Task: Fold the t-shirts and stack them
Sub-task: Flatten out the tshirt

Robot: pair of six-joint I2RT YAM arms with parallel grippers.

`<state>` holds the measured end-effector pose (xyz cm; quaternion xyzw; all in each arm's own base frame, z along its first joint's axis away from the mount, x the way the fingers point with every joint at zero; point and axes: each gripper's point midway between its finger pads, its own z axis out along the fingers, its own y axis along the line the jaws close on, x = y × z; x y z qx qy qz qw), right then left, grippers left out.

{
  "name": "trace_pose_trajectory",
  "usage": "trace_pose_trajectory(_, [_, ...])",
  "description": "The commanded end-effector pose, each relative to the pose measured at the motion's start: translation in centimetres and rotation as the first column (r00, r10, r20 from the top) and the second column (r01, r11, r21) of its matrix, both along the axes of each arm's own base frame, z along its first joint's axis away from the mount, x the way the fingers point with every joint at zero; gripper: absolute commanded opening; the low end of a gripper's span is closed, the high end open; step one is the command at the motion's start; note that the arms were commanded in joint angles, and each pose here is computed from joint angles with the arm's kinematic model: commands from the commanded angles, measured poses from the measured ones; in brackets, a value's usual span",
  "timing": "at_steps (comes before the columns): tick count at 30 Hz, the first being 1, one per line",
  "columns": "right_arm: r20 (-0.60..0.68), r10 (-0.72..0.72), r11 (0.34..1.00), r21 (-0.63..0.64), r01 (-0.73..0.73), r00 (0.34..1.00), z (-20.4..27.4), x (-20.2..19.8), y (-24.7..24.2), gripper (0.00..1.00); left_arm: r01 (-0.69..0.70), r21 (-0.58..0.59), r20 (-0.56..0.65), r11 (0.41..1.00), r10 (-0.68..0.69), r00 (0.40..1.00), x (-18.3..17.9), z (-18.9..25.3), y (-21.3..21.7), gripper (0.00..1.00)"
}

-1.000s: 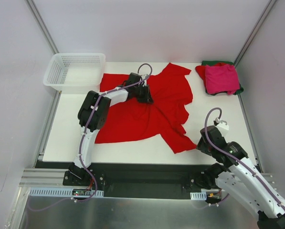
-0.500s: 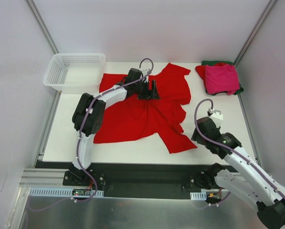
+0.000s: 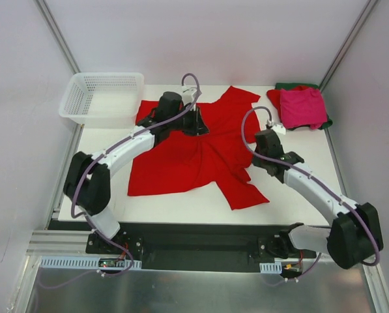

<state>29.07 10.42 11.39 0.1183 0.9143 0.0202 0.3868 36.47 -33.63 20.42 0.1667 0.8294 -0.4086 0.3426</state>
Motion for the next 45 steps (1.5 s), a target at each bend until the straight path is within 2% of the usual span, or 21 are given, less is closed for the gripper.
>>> trace_pose_trajectory(1, [0.114, 0.087, 0.982, 0.155, -0.104, 0.99, 3.7, 6.2, 2.6, 0.01, -0.138, 0.113, 0.035, 0.984, 0.135, 0.99, -0.5, -2.6, 4.3, 0.0])
trace_pose_trajectory(3, [0.094, 0.098, 0.978, 0.176, -0.113, 0.991, 3.3, 8.7, 2.9, 0.01, -0.157, 0.143, 0.011, 0.977, 0.157, 0.988, -1.7, -4.2, 5.5, 0.0])
trace_pose_trajectory(5, [0.095, 0.165, 0.957, 0.224, -0.182, 0.982, 3.2, 11.0, 4.5, 0.01, -0.184, 0.173, 0.005, 0.967, 0.186, 0.982, -2.7, -5.4, 6.8, 0.0])
trace_pose_trajectory(9, [0.086, 0.255, 0.913, 0.308, -0.269, 0.963, 3.0, 14.0, 7.0, 0.01, -0.23, 0.216, 0.009, 0.949, 0.233, 0.972, -3.7, -6.8, 8.6, 0.0])
trace_pose_trajectory(13, [0.087, 0.247, 0.913, 0.312, -0.262, 0.965, 2.8, 16.6, 6.8, 0.01, -0.253, 0.237, 0.002, 0.938, 0.26, 0.966, -4.3, -7.8, 9.8, 0.0])
trace_pose_trajectory(22, [-0.01, 0.214, 0.929, 0.311, -0.2, 0.977, -0.1, 20.8, 4.2, 0.01, -0.305, 0.314, 0.003, 0.899, 0.32, 0.947, -5.0, -9.9, 12.6, 0.0])
trace_pose_trajectory(29, [-0.076, 0.227, 0.915, 0.358, -0.186, 0.971, -1.9, 22.9, 3.0, 0.01, -0.337, 0.337, -0.016, 0.879, 0.364, 0.931, -4.5, -10.5, 14.3, 0.0])
trace_pose_trajectory(38, [-0.199, 0.283, 0.902, 0.387, -0.19, 0.938, -4.0, 22.8, 1.7, 0.02, -0.343, 0.368, -0.028, 0.864, 0.379, 0.925, -4.3, -10.9, 15.1, 0.0])
trace_pose_trajectory(41, [-0.221, 0.338, 0.896, 0.374, -0.24, 0.915, -4.8, 23.0, 1.6, 0.02, -0.345, 0.37, -0.023, 0.862, 0.38, 0.925, -4.2, -10.7, 15.2, 0.0])
trace_pose_trajectory(45, [-0.226, 0.376, 0.908, 0.282, -0.309, 0.899, -5.4, 23.0, 0.4, 0.01, -0.348, 0.374, -0.021, 0.86, 0.383, 0.924, -3.9, -10.6, 15.3, 0.0])
